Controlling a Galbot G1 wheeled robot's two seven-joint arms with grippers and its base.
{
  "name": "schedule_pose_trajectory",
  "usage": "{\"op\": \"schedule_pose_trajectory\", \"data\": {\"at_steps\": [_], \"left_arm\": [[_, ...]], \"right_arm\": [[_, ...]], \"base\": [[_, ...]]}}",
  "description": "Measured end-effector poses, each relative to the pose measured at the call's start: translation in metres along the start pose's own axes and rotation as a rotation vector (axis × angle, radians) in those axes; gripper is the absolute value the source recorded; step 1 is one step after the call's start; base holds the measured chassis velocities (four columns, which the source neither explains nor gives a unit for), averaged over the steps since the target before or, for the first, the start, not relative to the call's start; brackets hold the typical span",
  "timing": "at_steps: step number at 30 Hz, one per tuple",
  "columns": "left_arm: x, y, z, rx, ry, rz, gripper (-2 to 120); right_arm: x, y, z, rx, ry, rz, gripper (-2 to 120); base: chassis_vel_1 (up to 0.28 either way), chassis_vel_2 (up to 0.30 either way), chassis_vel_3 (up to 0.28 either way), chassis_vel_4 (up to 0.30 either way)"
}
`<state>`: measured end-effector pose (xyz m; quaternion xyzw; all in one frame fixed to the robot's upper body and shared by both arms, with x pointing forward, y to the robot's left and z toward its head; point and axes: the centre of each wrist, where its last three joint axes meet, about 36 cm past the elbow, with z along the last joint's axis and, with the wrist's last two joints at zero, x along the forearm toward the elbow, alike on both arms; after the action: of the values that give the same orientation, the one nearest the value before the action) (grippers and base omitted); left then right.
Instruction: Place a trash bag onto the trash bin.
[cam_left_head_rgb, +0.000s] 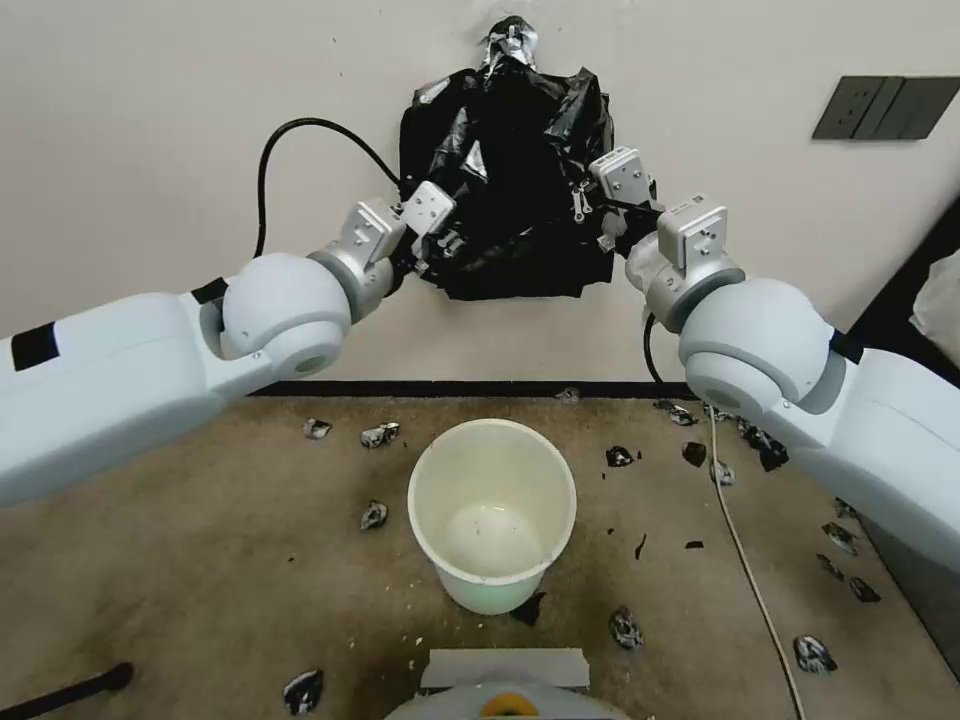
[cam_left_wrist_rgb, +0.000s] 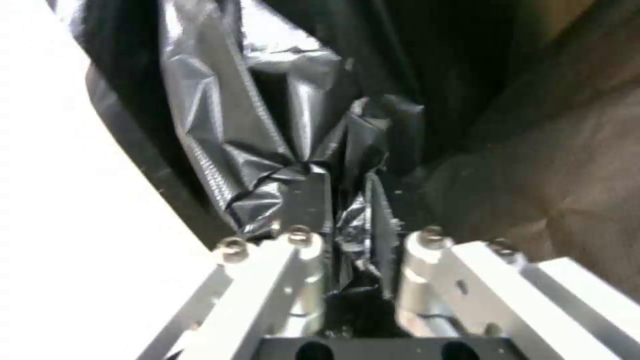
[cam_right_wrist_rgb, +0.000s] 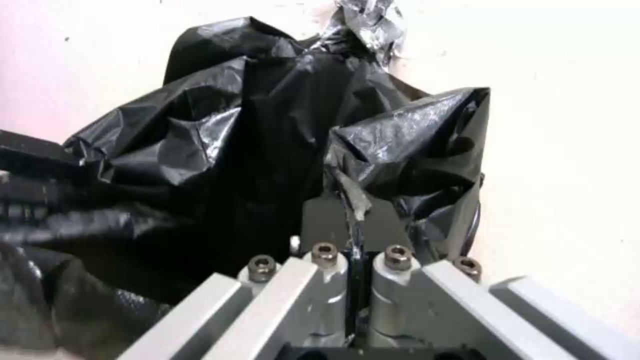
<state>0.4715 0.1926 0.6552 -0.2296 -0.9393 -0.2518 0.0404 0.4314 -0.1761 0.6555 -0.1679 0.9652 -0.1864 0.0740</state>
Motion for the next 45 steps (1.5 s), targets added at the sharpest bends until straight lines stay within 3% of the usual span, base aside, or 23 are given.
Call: {"op": "schedule_pose_trajectory", "data": {"at_steps": [2,4,12,14,20,21,27,32,45], "left_arm": [[0.000,0.000,0.000,0.012,0.000,-0.004,11],[0.001,0.002,0.004,0.061,-0.021,-0.021,1],[0.008,0.005,0.015,0.206,-0.090,-0.082,0],[0.017,0.001,0.016,0.294,-0.144,-0.091,0],[0.030,-0.003,0.016,0.355,-0.205,-0.093,0],[0.040,-0.008,0.015,0.379,-0.235,-0.087,0],[0.066,-0.022,0.017,0.392,-0.254,-0.045,0],[0.068,-0.030,0.016,0.399,-0.263,-0.017,0],[0.105,-0.048,0.015,0.381,-0.273,0.015,0]], "right_arm": [[0.000,0.000,0.001,-0.002,0.001,0.000,0],[0.002,0.001,0.003,-0.011,0.004,-0.001,0],[0.004,0.003,0.010,-0.064,-0.033,-0.006,0],[0.006,0.005,0.016,-0.119,-0.048,-0.009,0],[0.014,0.006,0.021,-0.196,-0.058,-0.007,0],[0.023,0.005,0.025,-0.249,-0.061,0.000,0],[0.075,0.008,0.045,-0.365,-0.014,0.021,0],[0.103,0.008,0.051,-0.389,0.011,0.054,0],[0.139,0.025,0.046,-0.486,0.036,0.017,0]], "base": [[0.000,0.000,0.000,0.000],[0.000,0.000,0.000,0.000],[0.000,0.000,0.000,0.000],[0.000,0.000,0.000,0.000],[0.000,0.000,0.000,0.000],[0.000,0.000,0.000,0.000],[0.000,0.000,0.000,0.000],[0.000,0.000,0.000,0.000],[0.000,0.000,0.000,0.000]]}}
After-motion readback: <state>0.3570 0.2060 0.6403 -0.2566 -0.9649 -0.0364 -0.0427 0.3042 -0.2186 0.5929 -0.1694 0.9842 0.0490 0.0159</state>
